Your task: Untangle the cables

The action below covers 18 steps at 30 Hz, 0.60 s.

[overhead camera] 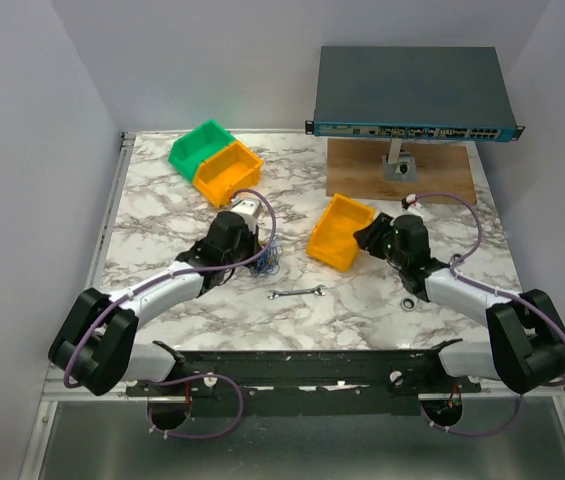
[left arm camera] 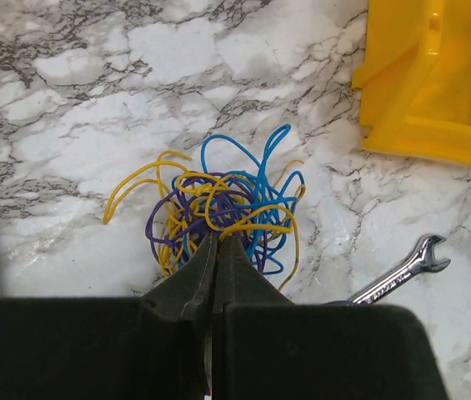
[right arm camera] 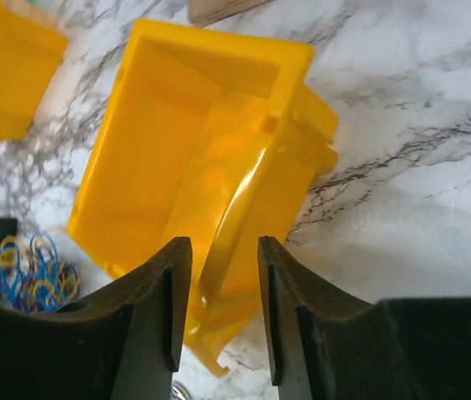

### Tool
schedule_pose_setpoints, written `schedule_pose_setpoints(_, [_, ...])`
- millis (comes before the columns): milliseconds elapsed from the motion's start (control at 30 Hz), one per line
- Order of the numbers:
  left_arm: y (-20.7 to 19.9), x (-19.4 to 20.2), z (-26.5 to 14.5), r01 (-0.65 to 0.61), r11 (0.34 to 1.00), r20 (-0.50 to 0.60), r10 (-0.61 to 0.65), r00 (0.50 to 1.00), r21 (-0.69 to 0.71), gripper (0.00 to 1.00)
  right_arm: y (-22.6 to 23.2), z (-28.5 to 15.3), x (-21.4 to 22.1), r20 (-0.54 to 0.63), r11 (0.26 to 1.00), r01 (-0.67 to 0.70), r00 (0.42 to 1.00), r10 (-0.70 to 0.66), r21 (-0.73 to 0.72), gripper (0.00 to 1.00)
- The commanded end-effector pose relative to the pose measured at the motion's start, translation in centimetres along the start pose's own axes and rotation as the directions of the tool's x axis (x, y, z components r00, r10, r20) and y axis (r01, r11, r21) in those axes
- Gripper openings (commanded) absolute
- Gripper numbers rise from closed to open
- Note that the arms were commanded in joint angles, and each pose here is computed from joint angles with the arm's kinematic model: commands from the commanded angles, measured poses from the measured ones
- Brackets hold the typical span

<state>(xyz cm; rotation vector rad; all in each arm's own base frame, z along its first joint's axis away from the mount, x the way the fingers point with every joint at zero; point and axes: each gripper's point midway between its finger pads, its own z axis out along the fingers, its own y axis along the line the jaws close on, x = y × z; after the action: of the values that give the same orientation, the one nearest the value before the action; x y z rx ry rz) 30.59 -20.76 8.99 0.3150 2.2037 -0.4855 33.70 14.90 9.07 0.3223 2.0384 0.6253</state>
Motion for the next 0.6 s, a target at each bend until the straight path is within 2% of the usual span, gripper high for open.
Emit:
schedule_pose_setpoints(0, [-1.5,-4.1,-1.5,-0.023,0.997,0.204,0.007,0.979,0.076,0.0,-3.6,0.8,-0.7,0.007,0.972,-0.006,1.0,0.004,0.237,0.36])
schedule_pose_setpoints(133, [-2.1,-4.5,-2.7,-0.03,0.993,0.258,-0.001,0.966,0.116,0.0,-4.7,0.9,-1.9,0.038,0.943,-0.009,0.999,-0.004,0.332,0.16])
schedule_pose_setpoints(200, [-2.4,-4.4,-3.0,-0.035,0.99,0.268,-0.003,0.964,0.137,0.0,-5.3,0.5,-3.1,0.073,0.922,-0.022,0.997,-0.006,0.386,0.1])
schedule_pose_setpoints(433, [-3.1,-4.6,-3.3,-0.038,0.984,0.274,-0.011,0.962,0.176,0.0,-6.9,-0.5,-7.6,0.206,0.858,-0.082,0.978,-0.028,0.506,0.07])
schedule_pose_setpoints(567, [-3.1,-4.6,-3.6,-0.042,0.982,0.289,-0.013,0.957,0.182,0.0,-8.8,0.0,-10.6,0.27,0.832,-0.168,0.963,0.023,0.529,0.06])
